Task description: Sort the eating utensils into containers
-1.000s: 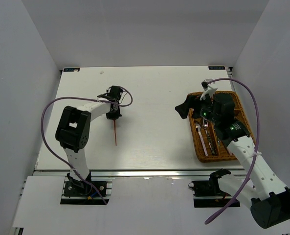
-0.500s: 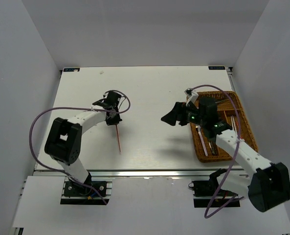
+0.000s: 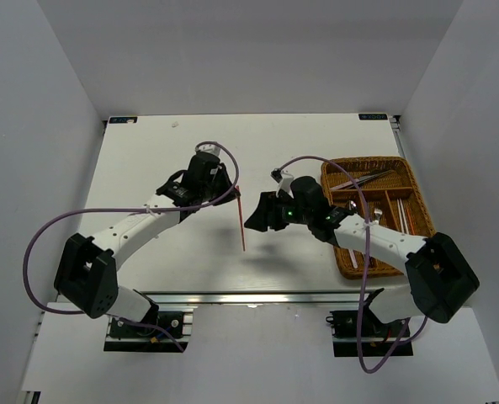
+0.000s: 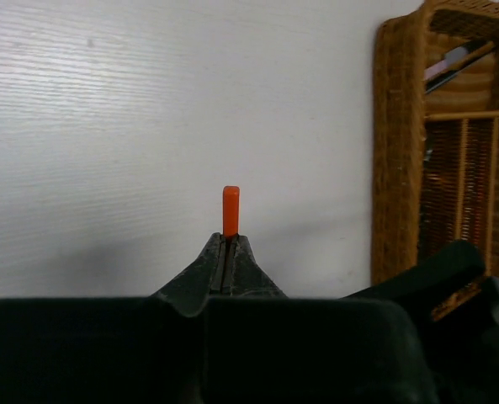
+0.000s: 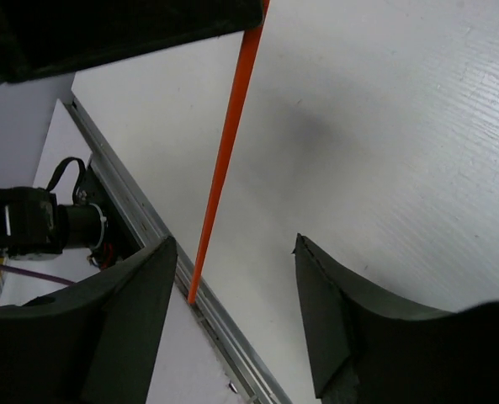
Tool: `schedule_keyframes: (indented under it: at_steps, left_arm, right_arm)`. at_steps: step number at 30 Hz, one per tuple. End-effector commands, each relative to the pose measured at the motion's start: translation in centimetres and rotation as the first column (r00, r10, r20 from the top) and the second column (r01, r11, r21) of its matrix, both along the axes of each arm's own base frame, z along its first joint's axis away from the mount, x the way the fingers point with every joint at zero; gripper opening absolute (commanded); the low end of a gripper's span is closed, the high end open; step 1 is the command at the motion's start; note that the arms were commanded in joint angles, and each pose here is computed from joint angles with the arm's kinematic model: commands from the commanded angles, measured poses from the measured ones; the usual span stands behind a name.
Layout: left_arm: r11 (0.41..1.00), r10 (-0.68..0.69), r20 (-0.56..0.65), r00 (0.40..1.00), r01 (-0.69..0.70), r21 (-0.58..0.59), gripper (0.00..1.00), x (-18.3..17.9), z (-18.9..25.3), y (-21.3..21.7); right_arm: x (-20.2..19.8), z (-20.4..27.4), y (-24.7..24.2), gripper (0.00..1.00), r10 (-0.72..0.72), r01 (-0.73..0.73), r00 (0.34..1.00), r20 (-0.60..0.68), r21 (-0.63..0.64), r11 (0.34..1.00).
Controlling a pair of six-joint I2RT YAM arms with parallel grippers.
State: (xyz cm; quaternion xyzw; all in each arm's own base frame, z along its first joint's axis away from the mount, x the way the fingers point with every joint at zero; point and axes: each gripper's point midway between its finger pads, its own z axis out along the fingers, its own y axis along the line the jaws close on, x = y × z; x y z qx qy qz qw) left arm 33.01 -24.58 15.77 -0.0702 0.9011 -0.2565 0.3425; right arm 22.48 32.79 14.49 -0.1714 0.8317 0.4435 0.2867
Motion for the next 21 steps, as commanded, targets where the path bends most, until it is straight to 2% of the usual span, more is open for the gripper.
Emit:
schedule_keyframes:
  at_steps: [1, 9, 12, 13, 14, 15, 17, 18, 21]
  left_arm:
    - [0.987, -0.025, 0.057, 0.998, 0.034, -0.154, 0.0, -0.5, 3.4, -1.9]
    - [0.974, -0.046, 0.075, 0.996, 0.061, -0.219, 0.0, -1.1, 4.6, -2.9]
    - [0.966, -0.053, 0.089, 0.995, 0.074, -0.246, 0.0, -1.2, 5.2, -3.2]
    - [0.965, -0.051, 0.096, 0.994, 0.074, -0.251, 0.05, -1.1, 5.5, -3.2]
    - [0.966, -0.047, 0.103, 0.994, 0.071, -0.249, 0.14, -1.0, 5.6, -3.2]
    - [0.969, -0.041, 0.103, 0.994, 0.065, -0.237, 0.43, -1.0, 5.7, -3.0]
    - [0.987, 0.001, 0.088, 0.996, 0.013, -0.162, 0.74, -0.8, 5.2, -1.5]
    - [0.99, 0.031, 0.108, 0.994, -0.015, -0.137, 0.98, -0.4, 6.2, -0.8]
    - [0.988, 0.139, 0.168, 0.976, -0.148, 0.039, 0.98, 0.0, 8.0, 3.6]
  right_arm:
    - [2.7, 3.4, 1.7, 0.62, -0.078, 0.07, 0.994, 0.08, 0.098, 0.993]
    - [4.6, 4.2, 3.3, 0.52, -0.096, 0.084, 0.991, 0.091, 0.126, 0.988]
    - [5.5, 4.5, 3.9, 0.39, -0.104, 0.09, 0.989, 0.101, 0.135, 0.987]
    - [5.8, 4.5, 4.1, 0.22, -0.1, 0.085, 0.989, 0.109, 0.135, 0.987]
    - [5.9, 4.7, 4.2, 0.06, -0.09, 0.074, 0.989, 0.114, 0.136, 0.988]
    - [6.1, 4.6, 4.1, 0.0, -0.087, 0.071, 0.99, 0.114, 0.133, 0.989]
    - [7.0, 4.3, 3.0, 0.0, -0.099, 0.086, 0.988, 0.121, 0.11, 0.99]
    - [7.3, 4.5, 2.3, 0.0, -0.113, 0.101, 0.985, 0.131, 0.095, 0.99]
    - [10.4, 3.3, -3.4, 0.0, -0.197, 0.221, 0.96, 0.201, -0.108, 0.969]
